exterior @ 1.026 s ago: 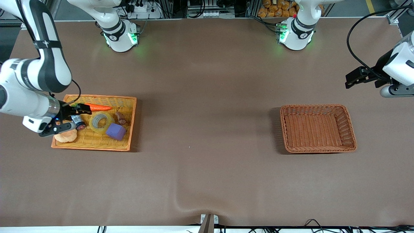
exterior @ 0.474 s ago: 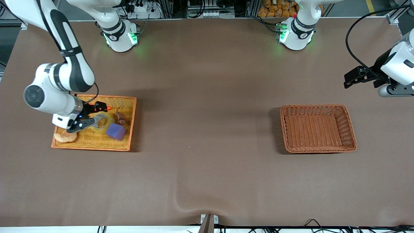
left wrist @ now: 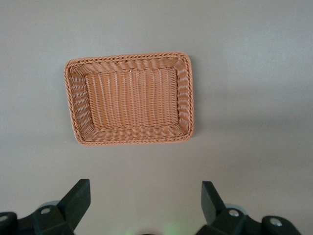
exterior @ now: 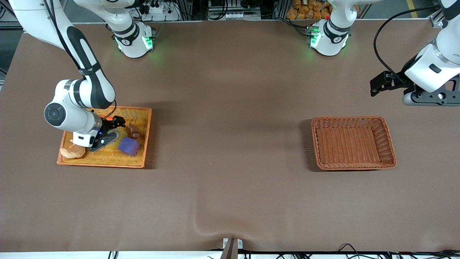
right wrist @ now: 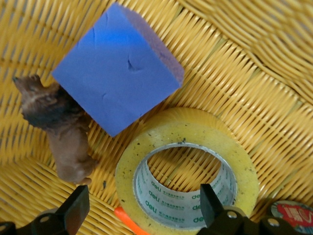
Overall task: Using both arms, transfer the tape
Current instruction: 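Lower the right gripper over the tape roll in the tray, then close the right gripper on the tape roll rim and lift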
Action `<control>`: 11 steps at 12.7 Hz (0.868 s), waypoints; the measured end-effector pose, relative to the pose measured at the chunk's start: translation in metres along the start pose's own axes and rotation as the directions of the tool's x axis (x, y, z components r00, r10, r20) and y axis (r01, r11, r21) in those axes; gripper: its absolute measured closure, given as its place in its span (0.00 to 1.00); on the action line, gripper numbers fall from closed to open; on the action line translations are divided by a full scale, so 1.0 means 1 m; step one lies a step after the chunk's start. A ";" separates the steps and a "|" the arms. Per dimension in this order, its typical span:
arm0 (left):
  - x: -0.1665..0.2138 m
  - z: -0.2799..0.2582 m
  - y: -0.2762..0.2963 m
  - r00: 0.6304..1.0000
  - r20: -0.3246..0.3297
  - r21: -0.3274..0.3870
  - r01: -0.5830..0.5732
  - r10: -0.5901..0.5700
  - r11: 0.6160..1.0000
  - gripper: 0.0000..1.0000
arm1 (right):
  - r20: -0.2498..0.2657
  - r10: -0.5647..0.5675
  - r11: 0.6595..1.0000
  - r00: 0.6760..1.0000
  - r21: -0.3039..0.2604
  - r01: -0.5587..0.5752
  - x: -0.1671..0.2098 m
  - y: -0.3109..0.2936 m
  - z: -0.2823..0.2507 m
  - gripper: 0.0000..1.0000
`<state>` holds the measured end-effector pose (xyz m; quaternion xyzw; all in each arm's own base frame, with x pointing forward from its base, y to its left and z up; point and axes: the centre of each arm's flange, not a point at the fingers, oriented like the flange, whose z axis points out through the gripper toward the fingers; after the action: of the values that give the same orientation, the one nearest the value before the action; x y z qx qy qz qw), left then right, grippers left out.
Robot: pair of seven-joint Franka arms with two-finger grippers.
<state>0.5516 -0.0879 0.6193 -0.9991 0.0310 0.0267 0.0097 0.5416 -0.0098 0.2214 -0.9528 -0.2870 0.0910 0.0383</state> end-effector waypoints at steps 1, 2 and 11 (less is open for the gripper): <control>0.000 0.000 0.003 1.000 -0.002 0.000 -0.005 0.005 1.000 0.00 | 0.003 -0.014 1.000 1.000 0.002 0.014 0.000 -0.001 0.001 0.00; 0.000 0.000 0.004 1.000 -0.002 0.000 -0.008 0.008 1.000 0.00 | 0.006 -0.020 1.000 1.000 0.005 0.020 0.000 -0.002 0.002 0.00; 0.004 0.002 -0.002 1.000 -0.011 -0.003 0.003 -0.003 1.000 0.00 | 0.011 -0.029 1.000 1.000 0.007 0.029 -0.007 -0.006 0.015 0.12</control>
<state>0.5557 -0.0862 0.6171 -0.9993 0.0294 0.0214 0.0083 0.5299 -0.0083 0.2082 -0.9479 -0.3007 0.0965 0.0414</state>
